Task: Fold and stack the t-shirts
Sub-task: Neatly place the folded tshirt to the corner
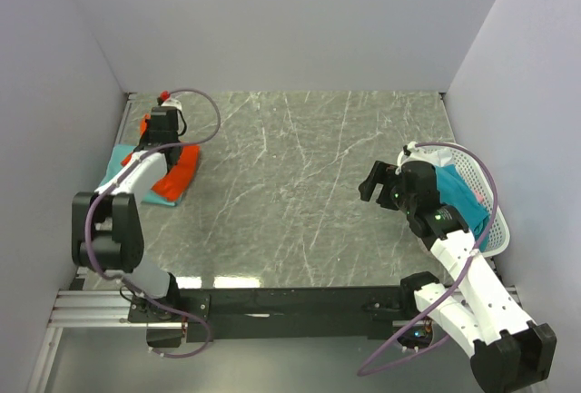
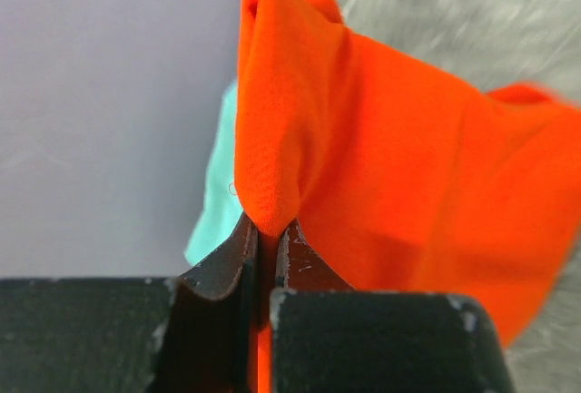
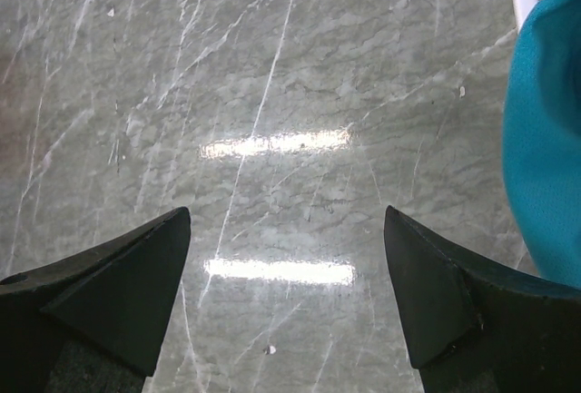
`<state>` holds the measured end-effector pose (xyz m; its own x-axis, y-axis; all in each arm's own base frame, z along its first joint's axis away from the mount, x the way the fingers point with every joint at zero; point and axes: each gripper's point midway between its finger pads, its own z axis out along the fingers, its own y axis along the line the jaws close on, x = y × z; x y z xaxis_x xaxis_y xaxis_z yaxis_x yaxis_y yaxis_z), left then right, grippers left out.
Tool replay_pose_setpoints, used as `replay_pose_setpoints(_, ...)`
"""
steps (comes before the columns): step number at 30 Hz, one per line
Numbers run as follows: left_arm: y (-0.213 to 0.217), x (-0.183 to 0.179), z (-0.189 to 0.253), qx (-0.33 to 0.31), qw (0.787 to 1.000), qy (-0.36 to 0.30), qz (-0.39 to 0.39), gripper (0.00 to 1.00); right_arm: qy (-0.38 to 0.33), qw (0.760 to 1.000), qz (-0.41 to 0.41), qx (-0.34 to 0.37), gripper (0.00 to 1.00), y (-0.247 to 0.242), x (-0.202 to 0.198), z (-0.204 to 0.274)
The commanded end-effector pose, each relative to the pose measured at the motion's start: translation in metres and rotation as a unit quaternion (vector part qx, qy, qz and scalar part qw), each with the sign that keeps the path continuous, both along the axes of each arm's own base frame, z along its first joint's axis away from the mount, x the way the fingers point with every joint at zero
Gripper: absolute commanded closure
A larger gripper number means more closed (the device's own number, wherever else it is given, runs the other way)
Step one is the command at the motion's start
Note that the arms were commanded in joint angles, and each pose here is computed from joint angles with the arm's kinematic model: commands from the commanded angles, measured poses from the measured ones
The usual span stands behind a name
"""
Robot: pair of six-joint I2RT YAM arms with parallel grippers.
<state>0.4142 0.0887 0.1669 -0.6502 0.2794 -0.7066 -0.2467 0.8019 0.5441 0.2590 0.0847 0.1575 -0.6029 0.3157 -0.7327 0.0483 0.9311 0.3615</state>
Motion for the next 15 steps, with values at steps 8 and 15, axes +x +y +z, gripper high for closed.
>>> replay_pose_setpoints(8,0.048,0.005,-0.006,0.002,0.997,-0.007,0.082,0.99,-0.012,1.0,-0.011,-0.009,0.07,-0.007,0.009,0.003)
replay_pose_setpoints(15,0.057,0.01,-0.003,-0.038,0.996,-0.007,0.08,0.99,-0.012,1.0,-0.014,-0.009,0.07,-0.009,0.009,0.002)
